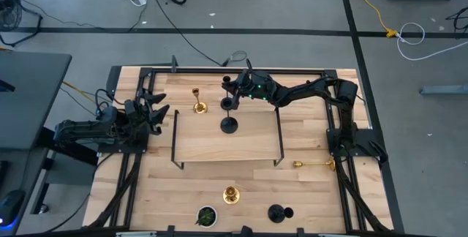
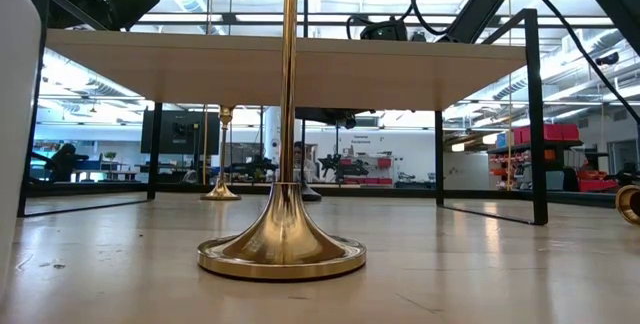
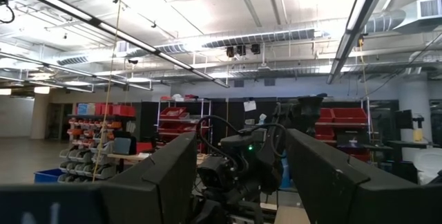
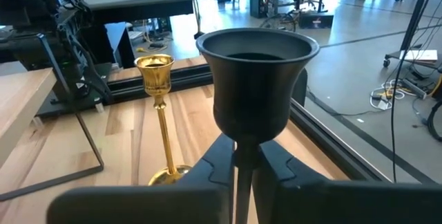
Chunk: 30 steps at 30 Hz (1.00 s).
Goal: Pick & Place candle stick holders
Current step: Put the top black candle holder aligned with the other black candle holder on the shelf
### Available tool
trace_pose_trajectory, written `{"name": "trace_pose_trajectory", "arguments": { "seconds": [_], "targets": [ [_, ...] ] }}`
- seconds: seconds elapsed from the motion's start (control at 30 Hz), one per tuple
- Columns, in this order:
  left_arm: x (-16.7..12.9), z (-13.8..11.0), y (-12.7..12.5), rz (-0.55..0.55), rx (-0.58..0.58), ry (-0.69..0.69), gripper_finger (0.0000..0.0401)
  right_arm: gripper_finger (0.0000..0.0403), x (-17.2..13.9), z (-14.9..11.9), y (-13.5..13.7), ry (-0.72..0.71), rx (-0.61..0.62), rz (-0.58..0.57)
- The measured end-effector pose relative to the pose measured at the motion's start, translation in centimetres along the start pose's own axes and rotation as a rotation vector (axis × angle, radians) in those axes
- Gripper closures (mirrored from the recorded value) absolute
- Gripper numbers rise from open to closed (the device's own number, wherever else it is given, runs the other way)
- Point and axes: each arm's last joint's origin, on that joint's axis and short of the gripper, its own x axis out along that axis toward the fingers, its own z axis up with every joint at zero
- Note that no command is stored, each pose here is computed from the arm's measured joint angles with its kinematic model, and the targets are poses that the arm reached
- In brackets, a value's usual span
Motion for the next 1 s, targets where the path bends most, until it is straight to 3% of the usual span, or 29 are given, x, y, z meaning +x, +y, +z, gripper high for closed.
{"name": "trace_pose_trajectory", "arguments": {
  "seconds": [0.43,0.7,1.0],
  "targets": [
    [0.0,0.0,0.0,0.001,0.0,0.0,0.0179,0.0383,-0.4,0.9,-0.4,-0.012,0.004,-0.015],
    [0.0,0.0,0.0,0.001,0.0,0.0,0.0179,0.0383,-1.7,3.5,-0.7,-0.047,-0.005,-0.029],
    [0.0,0.0,0.0,0.001,0.0,0.001,0.0179,0.0383,-5.3,8.6,-0.5,-0.096,-0.043,-0.041]
  ]
}}
